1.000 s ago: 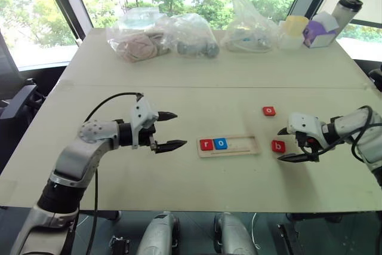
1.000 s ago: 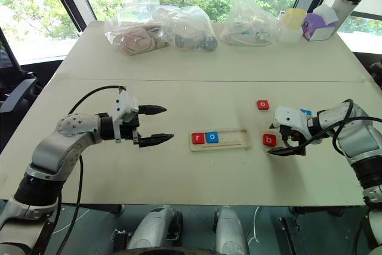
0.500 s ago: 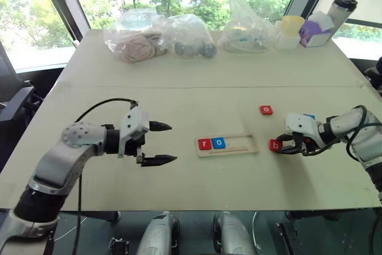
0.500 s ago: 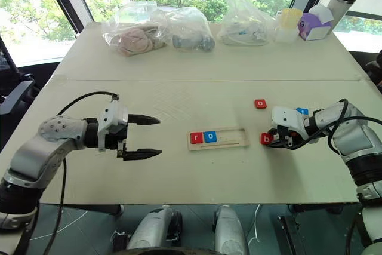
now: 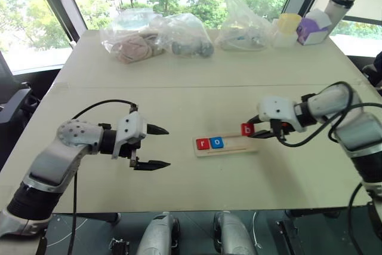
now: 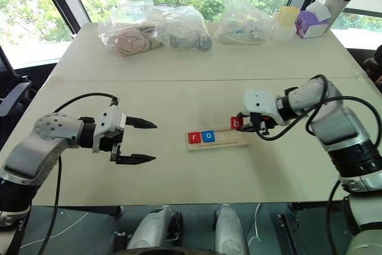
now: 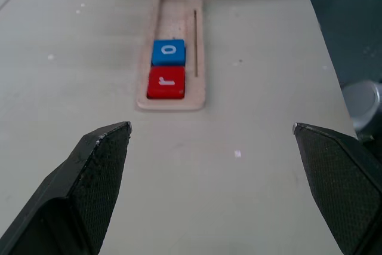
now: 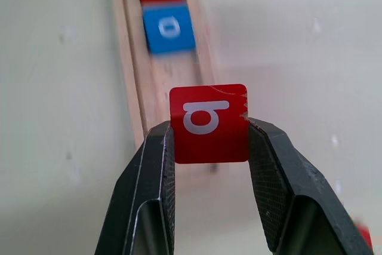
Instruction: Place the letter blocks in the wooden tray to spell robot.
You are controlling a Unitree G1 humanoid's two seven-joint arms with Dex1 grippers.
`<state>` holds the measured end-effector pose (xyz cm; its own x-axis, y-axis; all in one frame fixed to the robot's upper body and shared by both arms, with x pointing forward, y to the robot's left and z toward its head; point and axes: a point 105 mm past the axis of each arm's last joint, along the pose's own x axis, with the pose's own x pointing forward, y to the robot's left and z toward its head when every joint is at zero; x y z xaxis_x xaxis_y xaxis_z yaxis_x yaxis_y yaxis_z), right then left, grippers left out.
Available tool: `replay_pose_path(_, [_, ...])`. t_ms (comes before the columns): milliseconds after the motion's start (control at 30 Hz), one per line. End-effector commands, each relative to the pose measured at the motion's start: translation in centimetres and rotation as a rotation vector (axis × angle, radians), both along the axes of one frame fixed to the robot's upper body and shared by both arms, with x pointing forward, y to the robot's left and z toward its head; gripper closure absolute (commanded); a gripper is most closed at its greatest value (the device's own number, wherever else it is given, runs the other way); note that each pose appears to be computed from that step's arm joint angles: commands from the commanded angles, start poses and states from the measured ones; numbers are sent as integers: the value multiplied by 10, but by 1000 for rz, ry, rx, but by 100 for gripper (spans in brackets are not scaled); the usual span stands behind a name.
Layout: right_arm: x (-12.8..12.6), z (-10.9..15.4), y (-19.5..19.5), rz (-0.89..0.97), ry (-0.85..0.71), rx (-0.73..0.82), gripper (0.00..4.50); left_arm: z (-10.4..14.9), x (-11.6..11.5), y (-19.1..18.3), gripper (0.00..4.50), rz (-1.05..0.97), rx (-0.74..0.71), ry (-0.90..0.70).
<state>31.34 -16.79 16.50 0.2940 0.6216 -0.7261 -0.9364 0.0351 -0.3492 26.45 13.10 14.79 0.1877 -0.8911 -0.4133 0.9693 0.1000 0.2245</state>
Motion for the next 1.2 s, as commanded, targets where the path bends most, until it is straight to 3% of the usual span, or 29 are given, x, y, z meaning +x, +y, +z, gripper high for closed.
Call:
replay_pose_path(33, [1,-1,10,39,-11,-25,337,5,0,2,0,-13,22,-44])
replay_pose_path(467, [15,-29,25,61,78,-56,337,7,1,-1,0,28,-2,-72])
replay_pose_path(967, [22,-32,27,84,109,-100,337,9,2,-5,0,59,-33,-84])
replay_pose_path(1000, [22,-32,27,85,110,-101,229,8,2,-5,0,61,-33,-84])
replay_pose_path(1133, [21,-31,25,86,110,-105,33,8,2,-5,0,64,-36,-85])
replay_pose_path(1200, [22,-30,25,86,108,-102,7,8,2,-6,0,65,-38,-85])
